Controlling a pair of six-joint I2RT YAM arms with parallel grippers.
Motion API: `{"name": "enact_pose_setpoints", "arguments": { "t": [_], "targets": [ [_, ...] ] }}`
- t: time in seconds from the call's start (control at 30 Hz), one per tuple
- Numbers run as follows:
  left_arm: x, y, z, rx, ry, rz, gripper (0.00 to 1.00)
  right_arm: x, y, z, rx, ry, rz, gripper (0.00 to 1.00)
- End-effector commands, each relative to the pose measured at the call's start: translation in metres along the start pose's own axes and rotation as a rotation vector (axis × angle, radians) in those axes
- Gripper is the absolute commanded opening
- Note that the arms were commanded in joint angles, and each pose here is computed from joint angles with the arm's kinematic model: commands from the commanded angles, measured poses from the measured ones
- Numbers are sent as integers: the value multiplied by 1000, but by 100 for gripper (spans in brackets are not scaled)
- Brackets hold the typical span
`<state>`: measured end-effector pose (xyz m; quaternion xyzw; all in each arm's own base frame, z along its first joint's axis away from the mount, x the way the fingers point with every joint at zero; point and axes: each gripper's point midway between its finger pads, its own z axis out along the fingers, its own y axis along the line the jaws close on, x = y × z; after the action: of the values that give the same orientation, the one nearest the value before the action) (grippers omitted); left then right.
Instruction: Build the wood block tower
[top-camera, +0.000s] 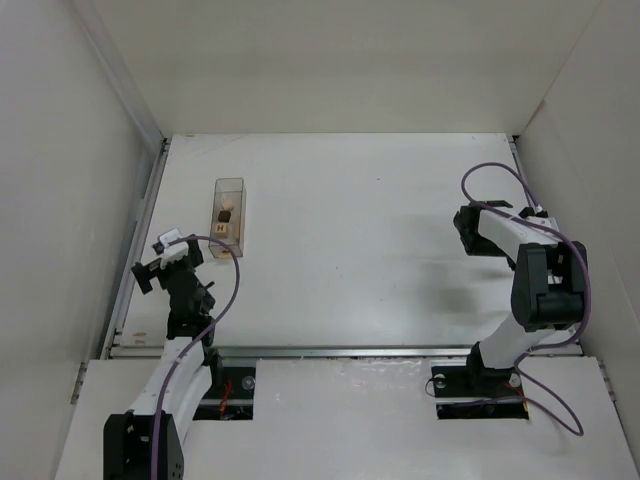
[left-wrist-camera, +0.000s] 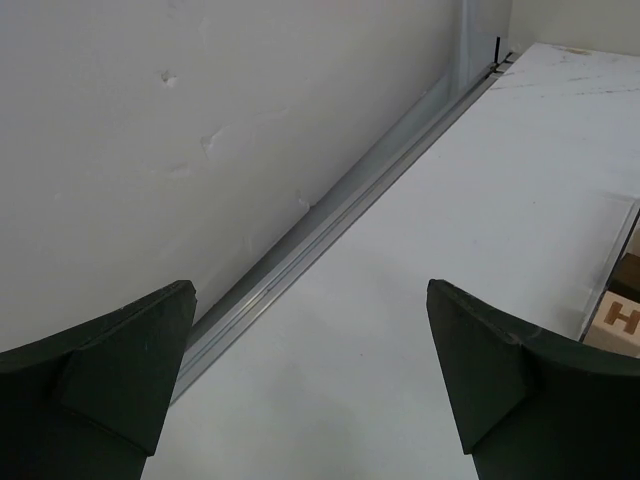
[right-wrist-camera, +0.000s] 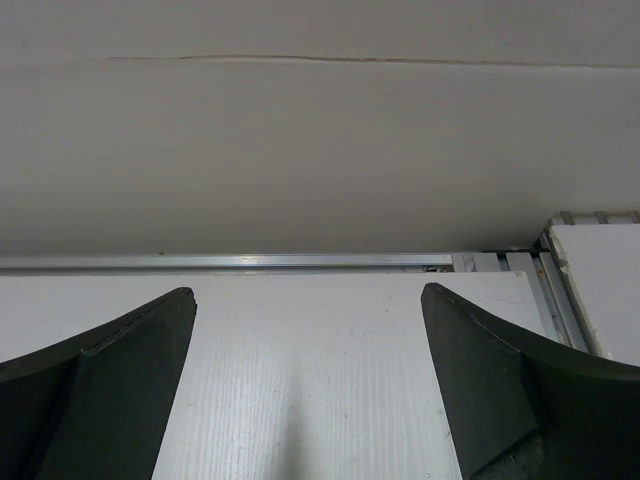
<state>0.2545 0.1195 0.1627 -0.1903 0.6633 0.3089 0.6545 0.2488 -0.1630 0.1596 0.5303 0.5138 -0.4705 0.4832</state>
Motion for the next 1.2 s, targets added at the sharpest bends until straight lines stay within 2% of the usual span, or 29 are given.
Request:
{"name": "enact_pose_setpoints", "arguments": {
  "t": [0.0,0.33,0.4,0.47,0.5,0.53,0.57,0.6,0.63,0.67,0.7,0.73,0.77,0.8,0.83,0.87,0.9,0.93,0.97,1.0,1.1,1.17],
  "targets": [
    [-33,-1,7,-2,-72,-80,100,-31,10,4,-47,-126,-9,100],
    [-32,-7,10,30,-56,-57,100,-31,10,4,-47,-126,-9,100],
    [-50,-5,15,26,-63,-40,100,-32,13,9,-27,-127,-22,100],
    [-61,-10,20,71,-38,19,100,-42,23,8,-16,-129,-164,100],
    [-102,-10,28,84,-72,9,100,-67,49,-2,-37,-131,-150,100],
    [-108,-17,36,126,-38,89,100,-67,65,-8,-44,-118,-230,100],
    [-140,-26,41,191,-26,122,100,-90,85,-24,-78,-124,-298,100],
    [-113,-36,43,229,63,184,100,-98,98,-34,-102,-126,-282,100],
    [-142,-46,59,245,74,192,100,-101,109,-45,-132,-94,-259,100],
    [-146,-58,65,306,110,216,100,-100,116,-60,-173,-2,-255,100],
    [-130,-68,62,376,226,265,100,-102,129,-74,-217,38,-240,100],
    [-168,-77,69,423,202,248,100,-114,148,-102,-303,69,-207,100],
    [-145,-110,74,550,304,267,97,-99,167,-127,-430,185,-252,100],
    [-140,-122,74,601,371,257,92,-104,211,-159,-689,182,-370,100],
    [-150,-127,71,640,442,255,85,-80,225,-191,-923,240,-467,100],
    [-116,-147,81,669,575,274,78,-84,231,-220,-1128,292,-458,100],
    [-104,-155,82,678,646,270,66,-77,234,-254,-1299,398,-412,100],
    [-85,-158,73,680,770,258,64,-76,233,-265,-1351,436,-391,100],
    [-86,-164,80,673,792,246,64,-70,233,-274,-1397,462,-394,100],
    [-58,-175,80,686,876,252,64,-68,230,-290,-1463,494,-401,100],
    [-22,-190,70,692,966,263,64,-35,221,-296,-1458,561,-485,100],
    [-11,-198,68,672,959,291,65,-14,214,-297,-1438,600,-523,100]
  ]
}}
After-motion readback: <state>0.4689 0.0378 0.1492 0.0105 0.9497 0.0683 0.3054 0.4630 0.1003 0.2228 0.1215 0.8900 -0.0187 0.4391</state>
